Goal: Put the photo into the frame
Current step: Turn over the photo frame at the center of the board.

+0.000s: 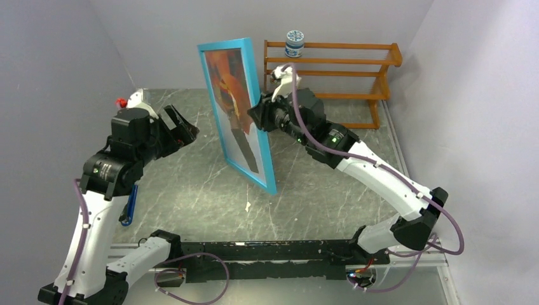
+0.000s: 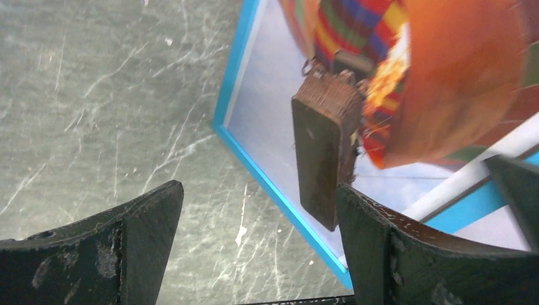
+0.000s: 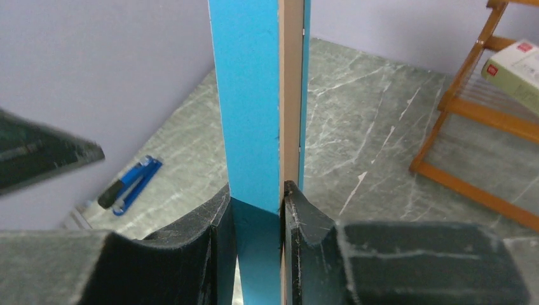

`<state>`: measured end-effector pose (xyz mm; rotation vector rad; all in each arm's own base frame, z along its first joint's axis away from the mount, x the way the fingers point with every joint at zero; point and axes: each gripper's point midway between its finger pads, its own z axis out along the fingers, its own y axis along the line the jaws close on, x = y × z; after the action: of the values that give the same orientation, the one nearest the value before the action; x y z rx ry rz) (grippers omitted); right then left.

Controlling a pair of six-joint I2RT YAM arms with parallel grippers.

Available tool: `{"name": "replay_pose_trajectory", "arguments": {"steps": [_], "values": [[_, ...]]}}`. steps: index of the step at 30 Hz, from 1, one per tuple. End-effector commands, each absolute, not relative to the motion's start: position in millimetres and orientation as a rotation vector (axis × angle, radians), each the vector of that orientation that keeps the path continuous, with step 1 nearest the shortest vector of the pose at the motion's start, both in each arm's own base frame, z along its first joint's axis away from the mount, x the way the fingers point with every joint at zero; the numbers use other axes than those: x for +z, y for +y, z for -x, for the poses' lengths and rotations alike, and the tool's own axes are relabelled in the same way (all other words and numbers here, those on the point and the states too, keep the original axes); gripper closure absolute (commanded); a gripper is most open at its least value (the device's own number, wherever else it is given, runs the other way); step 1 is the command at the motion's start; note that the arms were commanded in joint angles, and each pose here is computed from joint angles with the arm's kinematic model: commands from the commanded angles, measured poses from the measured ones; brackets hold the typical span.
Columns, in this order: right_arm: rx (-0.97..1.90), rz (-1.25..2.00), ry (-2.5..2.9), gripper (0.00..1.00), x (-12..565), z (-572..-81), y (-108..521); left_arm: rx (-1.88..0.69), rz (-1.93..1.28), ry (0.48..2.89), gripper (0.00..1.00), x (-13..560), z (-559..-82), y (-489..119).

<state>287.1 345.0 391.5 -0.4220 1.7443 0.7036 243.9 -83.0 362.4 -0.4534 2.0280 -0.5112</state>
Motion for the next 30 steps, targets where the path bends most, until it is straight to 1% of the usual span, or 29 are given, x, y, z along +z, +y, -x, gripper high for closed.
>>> {"name": "replay_pose_trajectory", "arguments": {"steps": [1,9,13,22,26,30], "values": [[1.038,0.305,1.701,1.00,414,-286,356,-0.492,0.537,2.027,0.06,339,-248,-78],[1.208,0.347,1.729,1.00,408,-291,350,-0.419,0.632,2.144,0.06,270,-250,-75],[1.260,0.377,1.748,1.00,400,-286,353,-0.402,0.650,2.172,0.06,250,-252,-75],[1.452,0.329,1.840,1.00,360,-278,363,-0.292,0.674,2.185,0.06,241,-252,-61],[1.524,0.266,1.890,1.00,329,-282,367,-0.294,0.677,2.188,0.06,238,-250,-60],[1.577,0.198,1.952,1.00,287,-293,366,-0.294,0.678,2.212,0.06,231,-248,-62]]}}
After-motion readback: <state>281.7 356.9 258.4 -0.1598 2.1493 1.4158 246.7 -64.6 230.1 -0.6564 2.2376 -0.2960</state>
